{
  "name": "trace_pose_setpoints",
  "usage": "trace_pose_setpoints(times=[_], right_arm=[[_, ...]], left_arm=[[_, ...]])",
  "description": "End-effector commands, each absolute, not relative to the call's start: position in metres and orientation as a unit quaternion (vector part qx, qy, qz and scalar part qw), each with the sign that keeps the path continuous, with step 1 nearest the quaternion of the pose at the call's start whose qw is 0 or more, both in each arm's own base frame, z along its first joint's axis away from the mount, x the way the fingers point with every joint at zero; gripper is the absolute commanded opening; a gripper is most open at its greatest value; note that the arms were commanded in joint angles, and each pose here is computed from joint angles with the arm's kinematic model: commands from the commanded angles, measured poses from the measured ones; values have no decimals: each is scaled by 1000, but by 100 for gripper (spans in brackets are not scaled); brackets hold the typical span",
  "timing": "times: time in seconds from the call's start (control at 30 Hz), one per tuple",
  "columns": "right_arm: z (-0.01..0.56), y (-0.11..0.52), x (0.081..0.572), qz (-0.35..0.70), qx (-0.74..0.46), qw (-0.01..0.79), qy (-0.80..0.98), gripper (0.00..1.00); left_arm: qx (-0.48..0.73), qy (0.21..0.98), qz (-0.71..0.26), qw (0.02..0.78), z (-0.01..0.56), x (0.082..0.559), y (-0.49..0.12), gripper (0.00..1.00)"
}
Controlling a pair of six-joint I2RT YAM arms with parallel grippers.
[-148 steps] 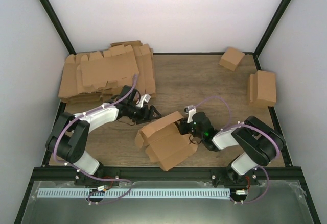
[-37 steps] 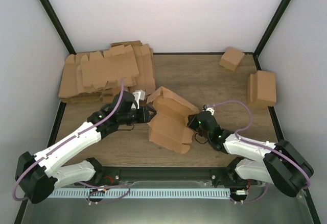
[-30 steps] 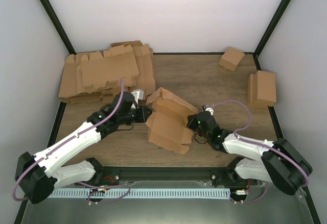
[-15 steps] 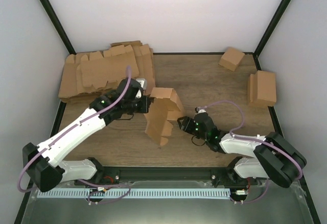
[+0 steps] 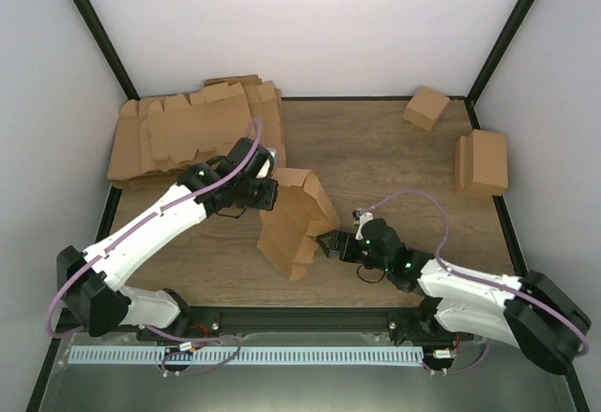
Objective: Fold the paper box
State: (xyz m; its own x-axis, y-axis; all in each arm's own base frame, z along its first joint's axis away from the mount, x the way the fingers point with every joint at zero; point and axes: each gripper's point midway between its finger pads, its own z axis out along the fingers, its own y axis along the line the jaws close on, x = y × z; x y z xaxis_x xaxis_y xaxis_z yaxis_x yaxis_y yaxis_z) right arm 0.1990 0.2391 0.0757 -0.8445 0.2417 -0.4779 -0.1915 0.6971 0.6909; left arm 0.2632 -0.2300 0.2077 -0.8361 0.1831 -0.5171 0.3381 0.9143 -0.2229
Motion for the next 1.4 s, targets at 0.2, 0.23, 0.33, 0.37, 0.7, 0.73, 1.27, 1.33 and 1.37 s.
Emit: trace_pose_setpoints(times=[0.2,0.23,0.33,0.37,0.7,0.73,1.27,1.33,1.37], right_arm=[[107,209,200,360,-8,291,886,95],[111,208,204,361,-9,291,886,95],[123,209,214,372,-16,280,885,94],[127,211,218,375,-18,272,886,94],[163,240,229,414,-74,252,871,92],[161,241,228,418,-76,251,870,92],[132,248,225,427,-83,223,872,95],[132,241,231,408,-63,234,880,96],[132,236,236,394,-51,242,885,97]], left_arm=[[179,935,-190,238,200,252,-243,4],[183,934,-189,241,200,252,-243,4],[187,932,-186,247,203,253,-242,4],[191,932,-184,248,204,253,-243,4],[183,942,-108,262,228,262,-221,4],[181,942,-104,265,234,263,-219,4],[174,955,-6,241,215,269,-196,4],[181,952,-25,244,212,268,-204,4],[184,951,-36,246,210,268,-209,4]])
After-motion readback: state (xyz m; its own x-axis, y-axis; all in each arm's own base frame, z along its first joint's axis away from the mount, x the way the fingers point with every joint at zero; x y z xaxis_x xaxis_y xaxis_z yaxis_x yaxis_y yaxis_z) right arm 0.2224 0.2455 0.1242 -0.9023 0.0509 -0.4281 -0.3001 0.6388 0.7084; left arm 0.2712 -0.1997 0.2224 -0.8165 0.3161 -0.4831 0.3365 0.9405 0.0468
